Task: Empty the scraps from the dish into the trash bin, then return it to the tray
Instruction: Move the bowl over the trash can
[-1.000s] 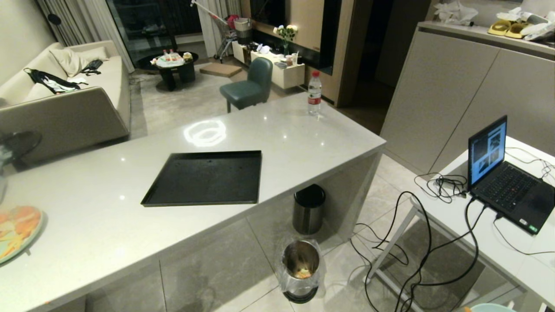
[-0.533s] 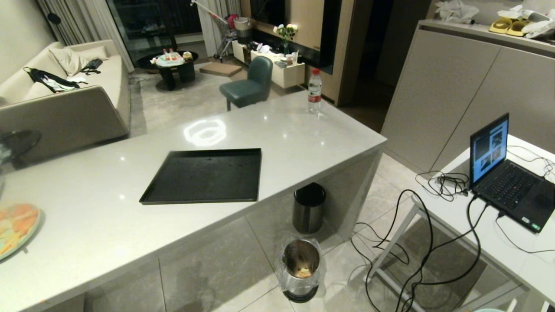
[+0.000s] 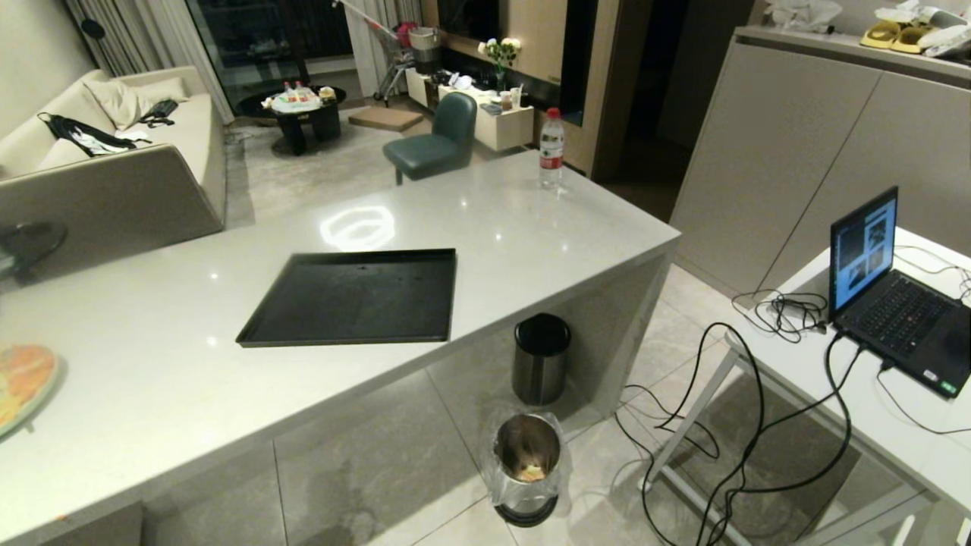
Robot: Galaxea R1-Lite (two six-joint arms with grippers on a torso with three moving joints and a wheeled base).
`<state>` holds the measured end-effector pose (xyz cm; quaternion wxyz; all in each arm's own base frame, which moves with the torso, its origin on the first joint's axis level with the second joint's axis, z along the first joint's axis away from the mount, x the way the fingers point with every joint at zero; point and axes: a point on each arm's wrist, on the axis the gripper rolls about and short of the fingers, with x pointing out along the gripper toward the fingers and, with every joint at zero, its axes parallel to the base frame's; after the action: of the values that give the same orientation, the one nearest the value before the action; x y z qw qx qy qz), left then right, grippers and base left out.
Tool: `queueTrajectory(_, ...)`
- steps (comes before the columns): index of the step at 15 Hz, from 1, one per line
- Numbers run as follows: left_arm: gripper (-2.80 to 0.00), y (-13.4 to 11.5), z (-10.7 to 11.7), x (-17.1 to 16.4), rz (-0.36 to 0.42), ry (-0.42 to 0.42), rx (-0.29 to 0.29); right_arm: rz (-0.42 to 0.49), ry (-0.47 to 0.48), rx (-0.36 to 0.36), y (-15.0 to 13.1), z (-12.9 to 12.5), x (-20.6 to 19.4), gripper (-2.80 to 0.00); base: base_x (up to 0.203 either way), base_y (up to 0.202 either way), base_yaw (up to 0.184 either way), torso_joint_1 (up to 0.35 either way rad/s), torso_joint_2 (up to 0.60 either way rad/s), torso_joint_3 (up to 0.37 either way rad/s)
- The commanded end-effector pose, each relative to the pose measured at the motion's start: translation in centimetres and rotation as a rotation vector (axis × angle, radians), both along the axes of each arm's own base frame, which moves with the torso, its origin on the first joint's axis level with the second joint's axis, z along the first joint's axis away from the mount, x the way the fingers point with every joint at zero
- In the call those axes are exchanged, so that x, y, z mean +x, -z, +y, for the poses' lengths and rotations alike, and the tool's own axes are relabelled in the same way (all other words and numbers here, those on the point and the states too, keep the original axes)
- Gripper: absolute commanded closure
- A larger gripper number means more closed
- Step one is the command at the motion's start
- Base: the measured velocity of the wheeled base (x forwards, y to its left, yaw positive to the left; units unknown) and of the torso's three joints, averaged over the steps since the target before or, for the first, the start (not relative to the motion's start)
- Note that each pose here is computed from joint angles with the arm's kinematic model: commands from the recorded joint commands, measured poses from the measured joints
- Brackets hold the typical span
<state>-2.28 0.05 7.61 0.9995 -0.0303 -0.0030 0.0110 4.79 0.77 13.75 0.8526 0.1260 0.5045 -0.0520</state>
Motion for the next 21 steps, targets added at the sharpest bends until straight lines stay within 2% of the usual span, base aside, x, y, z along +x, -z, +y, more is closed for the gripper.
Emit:
queueTrajectory(1,0.0,-0.01,0.0,0.01,0.001,-0.001,-0.001,0.015,0.002,-0.002,0.3,-0.02,-0.14,0.0,0.0,0.0,0.0,-0.139,0.33,0.196)
queueTrajectory(15,0.0,-0.01,0.0,0.01,0.001,-0.001,-0.001,0.007,0.007,-0.007,0.28,-0.07,-0.31,0.0,0.0,0.0,0.0,-0.132,0.34,0.202)
queueTrajectory(21,0.0,-0.01,0.0,0.01,0.001,-0.001,-0.001,-0.019,0.017,-0.012,-0.02,-0.11,-0.33,0.0,0.0,0.0,0.0,-0.17,0.48,0.308)
